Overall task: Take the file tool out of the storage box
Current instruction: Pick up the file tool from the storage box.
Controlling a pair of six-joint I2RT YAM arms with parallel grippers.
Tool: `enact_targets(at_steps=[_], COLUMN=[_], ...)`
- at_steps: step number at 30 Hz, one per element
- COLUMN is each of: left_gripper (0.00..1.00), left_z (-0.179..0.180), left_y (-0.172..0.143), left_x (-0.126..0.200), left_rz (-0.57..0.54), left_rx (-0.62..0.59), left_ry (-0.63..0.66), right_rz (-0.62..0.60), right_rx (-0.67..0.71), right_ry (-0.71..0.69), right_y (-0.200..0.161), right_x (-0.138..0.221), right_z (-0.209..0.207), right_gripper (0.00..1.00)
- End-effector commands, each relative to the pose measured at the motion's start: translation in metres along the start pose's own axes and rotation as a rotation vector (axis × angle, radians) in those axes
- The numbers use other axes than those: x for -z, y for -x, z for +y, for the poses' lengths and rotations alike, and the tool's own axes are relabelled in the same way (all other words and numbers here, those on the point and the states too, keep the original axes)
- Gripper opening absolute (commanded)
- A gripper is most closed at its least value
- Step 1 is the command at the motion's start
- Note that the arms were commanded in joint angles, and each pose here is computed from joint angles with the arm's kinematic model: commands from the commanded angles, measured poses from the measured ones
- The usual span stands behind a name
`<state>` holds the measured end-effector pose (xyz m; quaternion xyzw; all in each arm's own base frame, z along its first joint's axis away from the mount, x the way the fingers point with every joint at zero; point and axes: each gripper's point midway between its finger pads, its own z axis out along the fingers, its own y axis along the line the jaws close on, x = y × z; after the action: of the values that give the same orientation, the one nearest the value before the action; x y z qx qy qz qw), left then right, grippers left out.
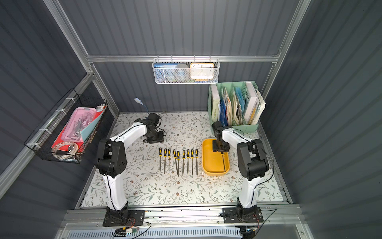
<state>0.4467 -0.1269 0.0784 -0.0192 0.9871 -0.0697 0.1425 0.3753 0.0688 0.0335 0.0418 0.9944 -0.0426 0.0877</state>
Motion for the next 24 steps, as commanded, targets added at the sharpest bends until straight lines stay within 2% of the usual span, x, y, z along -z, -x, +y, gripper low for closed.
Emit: enact_targets(at_steps=[1, 7, 13, 17, 19, 20, 24], left_gripper=[0.49, 0.49, 0.49, 0.49, 0.49, 0.49, 0.49], left_z=[-0.001, 0.0, 0.0, 0.0, -0.003, -0.01, -0.066], left_y=[0.007, 0.004, 0.006, 0.007, 0.008, 0.009, 0.022], left_x=[0.026, 0.026, 0.028, 0.03, 0.034, 0.037, 0.066], left_rz=[-0.031, -0.021, -0.03, -0.037, -0.045, -0.046, -0.11], left_rx=[0.005, 0.006, 0.006, 0.005, 0.004, 0.003, -0.074], left_ry=[0.003, 0.007, 0.009, 0.009, -0.006, -0.044, -0.362], right_rz=[-0.004, 0.011, 0.02, 0.028, 0.033, 0.042, 0.029], right_rx=[0.005, -0.004, -0.019, -0.018, -0.014, -0.012, 0.007], right_ry=[0.025, 0.083, 0.16, 0.178, 0.188, 0.201, 0.297], right_y=[0.006, 0.006, -0.001, -0.008, -0.012, -0.014, -0.004], right_x=[-0.007, -0.016, -0.014, -0.01, -0.009, -0.009, 0.022], right_z=[0.006, 0.018, 0.029, 0.03, 0.03, 0.032, 0.047], right_gripper=[0.56, 0.55, 0.43, 0.26, 0.09, 0.0, 0.0])
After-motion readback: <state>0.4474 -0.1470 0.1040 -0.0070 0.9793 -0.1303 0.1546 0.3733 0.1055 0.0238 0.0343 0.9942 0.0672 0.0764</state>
